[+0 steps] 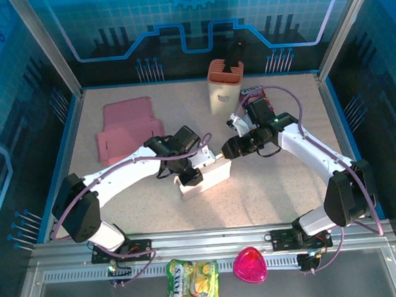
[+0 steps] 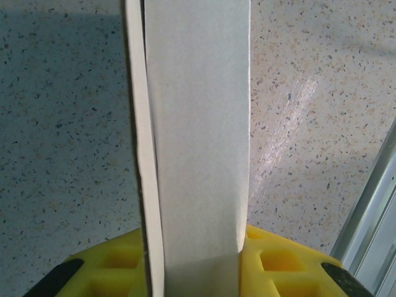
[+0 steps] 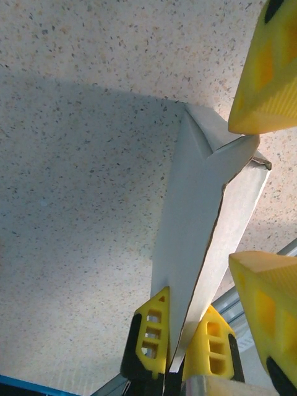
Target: Fold the paper box
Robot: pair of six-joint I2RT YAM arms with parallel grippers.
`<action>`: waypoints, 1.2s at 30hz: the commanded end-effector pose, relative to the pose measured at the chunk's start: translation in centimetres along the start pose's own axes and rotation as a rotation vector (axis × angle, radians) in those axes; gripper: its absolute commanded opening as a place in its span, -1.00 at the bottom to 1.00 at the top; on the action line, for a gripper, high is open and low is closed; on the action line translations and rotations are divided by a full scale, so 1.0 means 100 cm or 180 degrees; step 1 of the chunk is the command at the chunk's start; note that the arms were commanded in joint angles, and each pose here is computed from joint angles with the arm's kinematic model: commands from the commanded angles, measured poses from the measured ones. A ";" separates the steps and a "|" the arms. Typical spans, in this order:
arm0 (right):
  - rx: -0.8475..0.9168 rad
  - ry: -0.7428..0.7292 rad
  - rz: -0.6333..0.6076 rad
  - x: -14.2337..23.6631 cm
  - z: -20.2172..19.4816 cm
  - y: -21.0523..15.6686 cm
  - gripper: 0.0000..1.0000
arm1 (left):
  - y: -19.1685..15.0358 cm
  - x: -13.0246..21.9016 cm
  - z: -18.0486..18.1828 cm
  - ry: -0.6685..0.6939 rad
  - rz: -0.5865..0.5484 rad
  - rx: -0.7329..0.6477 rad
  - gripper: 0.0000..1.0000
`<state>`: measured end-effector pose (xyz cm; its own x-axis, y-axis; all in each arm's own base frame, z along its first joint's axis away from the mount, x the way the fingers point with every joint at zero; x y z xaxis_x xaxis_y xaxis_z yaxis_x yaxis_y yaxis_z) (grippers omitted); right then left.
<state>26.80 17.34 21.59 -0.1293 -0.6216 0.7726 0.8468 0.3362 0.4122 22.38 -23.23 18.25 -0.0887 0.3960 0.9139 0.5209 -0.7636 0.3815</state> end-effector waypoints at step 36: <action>0.0321 -0.0559 0.0242 0.000 0.012 0.003 -0.62 | -0.003 0.001 -0.003 -0.0128 0.0051 0.0042 -0.48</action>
<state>26.69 17.80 22.20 -0.1750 -0.4858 0.8563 0.8174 0.4132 0.4015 22.31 -23.27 18.26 -0.0823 0.4007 0.9125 0.5217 -0.7628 0.3820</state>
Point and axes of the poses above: each hand's point on the last joint's axis, 136 mm out from that joint toward the fingers, its own x axis back along the fingers, its own z axis along the line the jaws close on, y = z × x, the point moved 7 cm from there along x, back along the fingers, and after that the axes turned 3 degrees about x, right-handed, at the moved point
